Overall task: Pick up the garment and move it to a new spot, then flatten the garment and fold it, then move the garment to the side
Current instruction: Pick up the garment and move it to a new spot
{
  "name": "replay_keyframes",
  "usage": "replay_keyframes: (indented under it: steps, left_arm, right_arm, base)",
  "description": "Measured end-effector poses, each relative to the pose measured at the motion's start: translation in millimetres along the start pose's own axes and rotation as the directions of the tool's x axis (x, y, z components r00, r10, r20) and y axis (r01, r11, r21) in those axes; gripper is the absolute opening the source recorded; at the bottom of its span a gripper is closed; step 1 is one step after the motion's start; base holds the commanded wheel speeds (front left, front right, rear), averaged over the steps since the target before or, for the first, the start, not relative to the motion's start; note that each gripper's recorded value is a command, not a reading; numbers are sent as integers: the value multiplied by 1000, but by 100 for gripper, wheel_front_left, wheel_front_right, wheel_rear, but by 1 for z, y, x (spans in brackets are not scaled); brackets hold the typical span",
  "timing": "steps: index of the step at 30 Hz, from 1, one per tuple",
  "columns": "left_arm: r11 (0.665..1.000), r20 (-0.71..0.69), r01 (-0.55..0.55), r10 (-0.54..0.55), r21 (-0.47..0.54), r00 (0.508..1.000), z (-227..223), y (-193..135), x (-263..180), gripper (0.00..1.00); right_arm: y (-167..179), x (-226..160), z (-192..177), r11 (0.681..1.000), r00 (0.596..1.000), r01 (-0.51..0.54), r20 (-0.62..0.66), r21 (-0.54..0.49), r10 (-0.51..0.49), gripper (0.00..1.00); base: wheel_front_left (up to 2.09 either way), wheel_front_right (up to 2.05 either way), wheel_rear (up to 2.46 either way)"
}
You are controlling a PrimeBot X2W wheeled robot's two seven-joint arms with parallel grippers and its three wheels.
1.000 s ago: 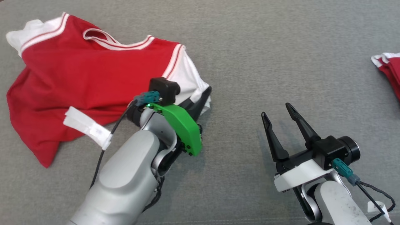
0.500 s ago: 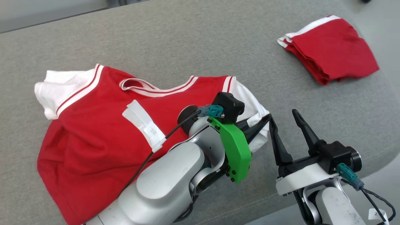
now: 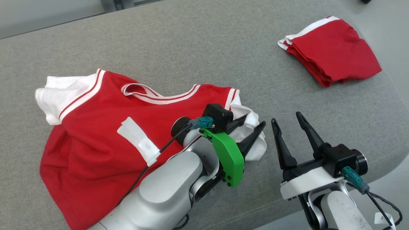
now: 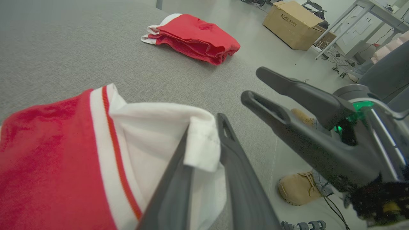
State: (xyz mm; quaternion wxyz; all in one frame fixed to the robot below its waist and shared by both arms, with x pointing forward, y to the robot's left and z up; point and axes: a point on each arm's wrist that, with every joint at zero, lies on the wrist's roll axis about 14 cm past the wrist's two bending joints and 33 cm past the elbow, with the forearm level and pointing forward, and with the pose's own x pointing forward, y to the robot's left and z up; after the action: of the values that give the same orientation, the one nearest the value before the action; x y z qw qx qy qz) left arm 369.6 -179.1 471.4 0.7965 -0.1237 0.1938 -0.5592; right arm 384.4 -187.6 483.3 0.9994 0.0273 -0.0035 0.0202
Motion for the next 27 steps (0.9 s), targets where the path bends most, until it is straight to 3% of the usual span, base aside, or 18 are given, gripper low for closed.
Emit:
replay_keyframes:
  steps: [8,12,17,27]
  left_arm:
    - [991,193,-132,130,-3,973,36,22,-26,100]
    - [957,254,-289,269,40,929,37,56,-67,100]
    - [884,280,-464,432,54,857,25,82,-124,100]
    - [669,308,-742,714,-35,629,-7,107,-247,100]
  right_arm:
    - [12,5,9,999,999,-37,34,4,37,100]
    - [13,1,14,999,998,-45,50,-3,45,100]
    - [21,-3,26,997,993,-75,85,-19,76,100]
    - [37,-15,31,990,986,-134,100,-35,137,100]
  base:
    - [0,0,0]
    - [0,0,0]
    - [0,0,0]
    - [0,0,0]
